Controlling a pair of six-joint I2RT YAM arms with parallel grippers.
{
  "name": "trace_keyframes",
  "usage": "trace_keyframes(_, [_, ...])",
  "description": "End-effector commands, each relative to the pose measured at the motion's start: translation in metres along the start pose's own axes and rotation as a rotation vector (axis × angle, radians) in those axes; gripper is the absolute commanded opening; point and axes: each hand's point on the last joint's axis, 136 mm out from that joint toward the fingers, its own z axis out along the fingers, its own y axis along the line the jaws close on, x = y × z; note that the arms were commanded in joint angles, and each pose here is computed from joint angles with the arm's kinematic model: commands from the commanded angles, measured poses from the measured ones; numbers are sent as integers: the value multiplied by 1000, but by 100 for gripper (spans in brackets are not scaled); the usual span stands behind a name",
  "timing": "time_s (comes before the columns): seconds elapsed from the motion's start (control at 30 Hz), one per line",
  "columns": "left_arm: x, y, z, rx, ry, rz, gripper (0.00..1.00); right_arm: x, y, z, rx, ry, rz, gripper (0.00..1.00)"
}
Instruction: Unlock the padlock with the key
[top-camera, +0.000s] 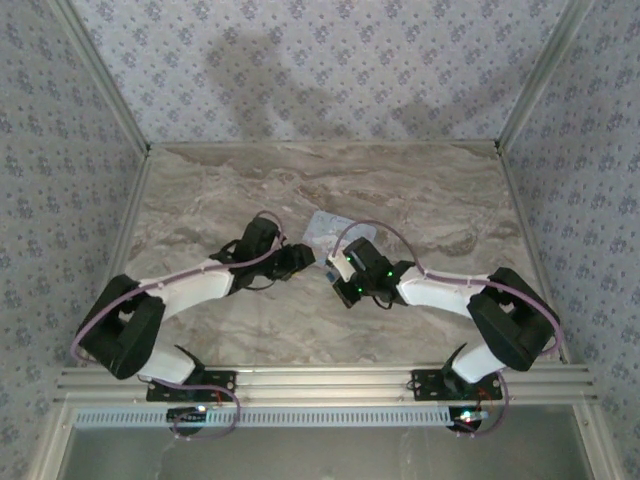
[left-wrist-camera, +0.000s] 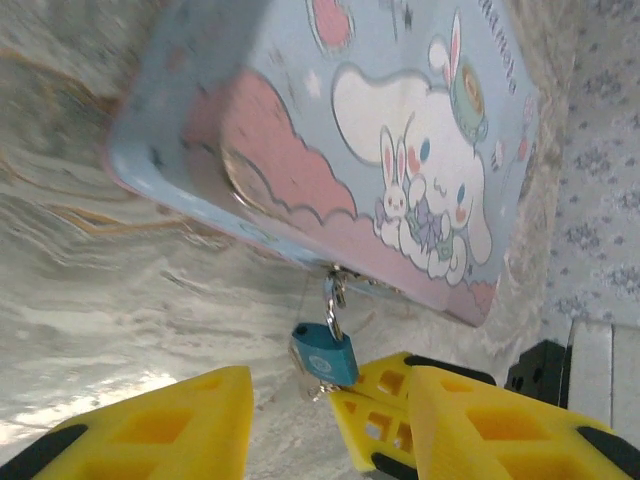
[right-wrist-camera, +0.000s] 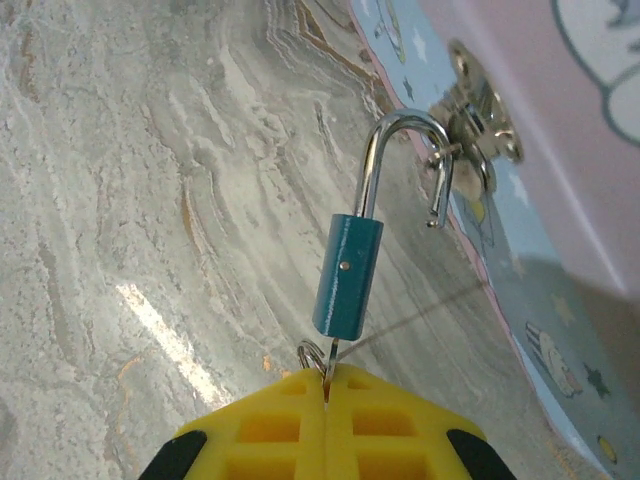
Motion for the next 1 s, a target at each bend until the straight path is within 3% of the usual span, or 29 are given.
trace_keyframes(0.0, [-6,19,-14,-76,-36,19,46,-9,-2,-1,48,11,-73,0])
trace_keyframes(0.47, [-71,44,-19,-177,-165,12,51,-22,-5,15,142,95,-299,0])
trace_keyframes(0.77, [-116,60,18,-245,-178,-3,51,-32,-7,12,160,78,-321,0])
trace_keyframes(0.97, [-114,60,49,-224,-109,-19,47,-34,-8,15,159,67,-316,0])
